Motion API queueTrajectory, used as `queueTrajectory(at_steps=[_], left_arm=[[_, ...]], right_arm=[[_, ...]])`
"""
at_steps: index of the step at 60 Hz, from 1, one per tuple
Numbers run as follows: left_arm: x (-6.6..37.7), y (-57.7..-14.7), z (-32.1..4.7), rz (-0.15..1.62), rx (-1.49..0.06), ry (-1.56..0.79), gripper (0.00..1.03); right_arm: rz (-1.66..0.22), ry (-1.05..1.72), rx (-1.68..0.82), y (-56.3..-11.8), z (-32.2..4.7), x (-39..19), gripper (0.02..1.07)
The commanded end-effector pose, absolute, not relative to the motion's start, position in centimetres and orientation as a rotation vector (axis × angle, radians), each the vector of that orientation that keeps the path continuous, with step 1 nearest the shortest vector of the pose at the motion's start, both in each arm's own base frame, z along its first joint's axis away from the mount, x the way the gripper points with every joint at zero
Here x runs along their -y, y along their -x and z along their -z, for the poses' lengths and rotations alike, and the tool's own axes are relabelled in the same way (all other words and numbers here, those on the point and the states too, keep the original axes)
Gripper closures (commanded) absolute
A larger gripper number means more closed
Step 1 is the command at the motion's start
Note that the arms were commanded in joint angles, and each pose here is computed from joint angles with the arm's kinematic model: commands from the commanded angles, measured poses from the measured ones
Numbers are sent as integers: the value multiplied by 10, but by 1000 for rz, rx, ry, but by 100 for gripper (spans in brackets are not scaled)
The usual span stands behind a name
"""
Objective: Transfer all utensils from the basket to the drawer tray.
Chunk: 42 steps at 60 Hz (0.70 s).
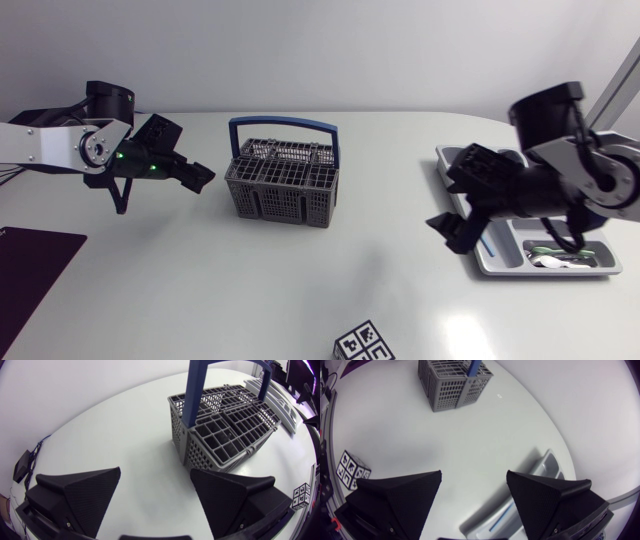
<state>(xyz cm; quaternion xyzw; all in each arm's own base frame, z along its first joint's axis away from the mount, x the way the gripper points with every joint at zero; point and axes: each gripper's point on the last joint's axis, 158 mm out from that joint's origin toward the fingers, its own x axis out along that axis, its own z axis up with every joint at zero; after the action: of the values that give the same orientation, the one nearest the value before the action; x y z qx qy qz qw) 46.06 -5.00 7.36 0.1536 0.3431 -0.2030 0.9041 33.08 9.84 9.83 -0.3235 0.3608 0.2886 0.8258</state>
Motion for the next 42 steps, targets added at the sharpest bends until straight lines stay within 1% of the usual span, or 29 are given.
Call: queueTrajectory(at_steps=[1,10,22,33,42], left_arm=[[51,-473,-67,422,-709,-309,6],[62,-477,-55,445,-717,-314,6],[80,-480,-51,479,-715,-324,6],[96,-476,-51,513,-711,-337,6],[108,-467,-53,538,-707,-347,6]], right_arm=[[-611,614,-776,-349,-98,-128,13],[-640,551,-781,-386,-90,-171,13],[-665,512,-807,-421,-68,-214,13],[-663,486,-825,-436,-56,-228,13],[-650,477,-842,-440,-48,-222,13]])
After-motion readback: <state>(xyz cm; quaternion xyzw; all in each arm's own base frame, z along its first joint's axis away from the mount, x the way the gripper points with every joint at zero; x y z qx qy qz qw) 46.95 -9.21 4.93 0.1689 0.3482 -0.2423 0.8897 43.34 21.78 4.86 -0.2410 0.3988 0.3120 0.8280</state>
